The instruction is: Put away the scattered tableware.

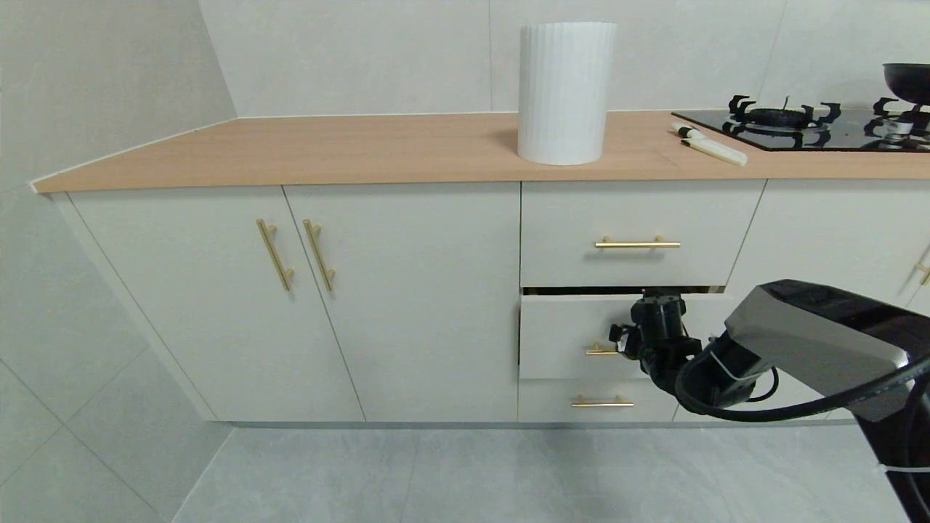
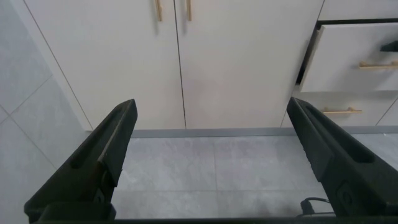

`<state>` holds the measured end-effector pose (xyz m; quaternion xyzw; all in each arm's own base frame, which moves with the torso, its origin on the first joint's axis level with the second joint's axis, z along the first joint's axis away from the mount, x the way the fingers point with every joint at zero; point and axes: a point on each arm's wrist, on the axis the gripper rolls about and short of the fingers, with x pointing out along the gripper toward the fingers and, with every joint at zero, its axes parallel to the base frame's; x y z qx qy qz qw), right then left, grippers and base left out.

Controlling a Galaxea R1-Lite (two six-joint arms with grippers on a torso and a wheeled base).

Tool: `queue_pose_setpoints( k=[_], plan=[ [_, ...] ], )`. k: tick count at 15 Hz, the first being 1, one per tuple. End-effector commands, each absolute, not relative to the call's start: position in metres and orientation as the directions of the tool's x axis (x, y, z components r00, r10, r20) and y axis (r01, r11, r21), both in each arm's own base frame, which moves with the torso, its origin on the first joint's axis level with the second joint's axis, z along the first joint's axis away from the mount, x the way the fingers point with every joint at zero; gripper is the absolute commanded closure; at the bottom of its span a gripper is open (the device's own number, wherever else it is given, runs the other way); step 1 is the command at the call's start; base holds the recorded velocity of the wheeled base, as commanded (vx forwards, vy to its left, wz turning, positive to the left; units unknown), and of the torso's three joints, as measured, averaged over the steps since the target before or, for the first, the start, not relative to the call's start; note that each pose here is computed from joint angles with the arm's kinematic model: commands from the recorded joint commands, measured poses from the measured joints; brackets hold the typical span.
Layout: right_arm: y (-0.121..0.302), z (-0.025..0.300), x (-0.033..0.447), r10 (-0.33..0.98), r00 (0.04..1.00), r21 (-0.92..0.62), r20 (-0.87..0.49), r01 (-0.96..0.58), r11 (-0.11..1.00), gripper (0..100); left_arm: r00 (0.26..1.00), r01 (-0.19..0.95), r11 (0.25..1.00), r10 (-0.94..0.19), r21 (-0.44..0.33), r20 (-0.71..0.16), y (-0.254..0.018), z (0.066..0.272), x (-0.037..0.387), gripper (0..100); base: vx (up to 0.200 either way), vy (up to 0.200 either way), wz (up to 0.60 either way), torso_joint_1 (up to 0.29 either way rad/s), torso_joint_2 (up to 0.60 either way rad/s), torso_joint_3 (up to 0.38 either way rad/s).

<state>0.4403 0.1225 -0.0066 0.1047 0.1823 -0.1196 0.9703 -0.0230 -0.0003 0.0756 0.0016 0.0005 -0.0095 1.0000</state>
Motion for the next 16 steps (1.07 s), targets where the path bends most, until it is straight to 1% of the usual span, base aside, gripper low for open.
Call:
queue_pose_setpoints(
  k=[1, 4, 9, 11, 13, 16],
  plan=[
    [0.119, -0.009, 0.447, -0.207, 0.906, 0.172, -0.369, 0.285, 0.943, 0, 1.000, 0.018, 1.000, -0.018, 0.003, -0.002, 0.000, 0.076, -0.023, 0, 0.000, 0.000, 0.00, 0.000, 0.00, 0.000],
    [0.114, -0.003, 0.454, -0.217, 0.913, 0.209, -0.347, 0.300, 0.931, 0, 1.000, 0.018, 1.000, -0.018, 0.003, -0.002, 0.000, 0.076, -0.023, 0, 0.000, 0.000, 0.00, 0.000, 0.00, 0.000],
    [0.108, -0.007, 0.467, -0.258, 0.911, 0.229, -0.320, 0.339, 0.913, 0, 1.000, 0.018, 1.000, -0.018, 0.003, -0.002, 0.000, 0.076, -0.023, 0, 0.000, 0.000, 0.00, 0.000, 0.00, 0.000],
    [0.105, -0.003, 0.472, -0.268, 0.915, 0.253, -0.302, 0.348, 0.903, 0, 1.000, 0.018, 1.000, -0.018, 0.003, -0.002, 0.000, 0.076, -0.023, 0, 0.000, 0.000, 0.00, 0.000, 0.00, 0.000],
    [0.100, -0.001, 0.476, -0.300, 0.910, 0.258, -0.286, 0.374, 0.891, 0, 1.000, 0.018, 1.000, -0.018, 0.003, -0.002, 0.000, 0.076, -0.023, 0, 0.000, 0.000, 0.00, 0.000, 0.00, 0.000],
    [0.099, 0.000, 0.478, -0.310, 0.909, 0.259, -0.279, 0.382, 0.887, 0, 1.000, 0.018, 1.000, -0.018, 0.003, -0.002, 0.000, 0.076, -0.023, 0, 0.000, 0.000, 0.00, 0.000, 0.00, 0.000]
  ],
)
